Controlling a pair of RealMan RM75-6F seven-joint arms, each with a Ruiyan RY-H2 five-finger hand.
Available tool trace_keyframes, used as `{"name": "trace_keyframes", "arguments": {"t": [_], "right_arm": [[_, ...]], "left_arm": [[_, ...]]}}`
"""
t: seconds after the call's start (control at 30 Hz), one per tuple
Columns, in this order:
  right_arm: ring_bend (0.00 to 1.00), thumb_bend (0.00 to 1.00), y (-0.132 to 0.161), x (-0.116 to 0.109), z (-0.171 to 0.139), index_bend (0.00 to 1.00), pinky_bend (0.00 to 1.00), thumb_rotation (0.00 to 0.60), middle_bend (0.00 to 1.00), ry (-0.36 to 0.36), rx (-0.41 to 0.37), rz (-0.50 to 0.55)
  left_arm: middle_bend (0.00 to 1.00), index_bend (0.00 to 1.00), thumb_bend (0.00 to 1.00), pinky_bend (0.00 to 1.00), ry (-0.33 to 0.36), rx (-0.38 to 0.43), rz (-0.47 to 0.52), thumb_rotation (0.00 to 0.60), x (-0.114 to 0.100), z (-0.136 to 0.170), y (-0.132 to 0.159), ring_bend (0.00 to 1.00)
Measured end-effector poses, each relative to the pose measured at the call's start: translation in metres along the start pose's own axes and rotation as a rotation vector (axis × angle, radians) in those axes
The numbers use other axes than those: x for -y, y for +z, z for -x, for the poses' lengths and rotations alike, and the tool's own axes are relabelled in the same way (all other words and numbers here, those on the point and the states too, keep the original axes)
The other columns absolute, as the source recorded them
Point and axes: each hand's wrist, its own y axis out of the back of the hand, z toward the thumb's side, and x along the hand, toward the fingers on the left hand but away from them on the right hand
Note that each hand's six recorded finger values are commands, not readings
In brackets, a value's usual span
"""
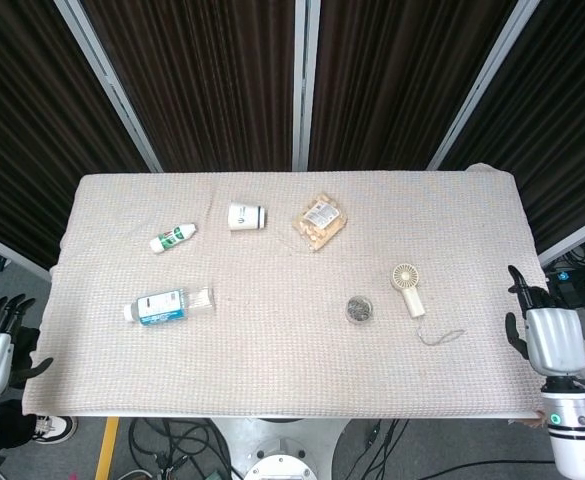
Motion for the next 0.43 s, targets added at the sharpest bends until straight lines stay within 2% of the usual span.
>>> {"name": "trace_keyframes", "arguments": {"t": [0.1, 0.27, 0.43], "right_arm": [[0.0, 0.0, -0.011, -0.001, -0.011, 0.0, 0.0, 0.6, 0.0, -0.001, 0.023, -0.044], [0.0, 0.0, -0.032, -0.004, -0.036, 0.0, 0.0, 0.6, 0.0, -0.019, 0.083, -0.038], [0.0, 0.0, -0.047, -0.003, -0.056, 0.0, 0.0, 0.6, 0.0, 0.004, 0.148, -0.077]], "left_arm": [[0.07, 0.11, 0.01, 0.14, 0.023, 0.004, 0.009, 0.6, -0.003, 0.003, 0.002, 0.02], [0.07, 0.11, 0.0, 0.14, 0.053, 0.02, 0.015, 0.6, -0.008, 0.006, 0.009, 0.02], [0.07, 0.11, 0.0, 0.14, 0.07, 0.03, 0.0, 0.6, -0.018, 0.006, 0.014, 0.02]]}}
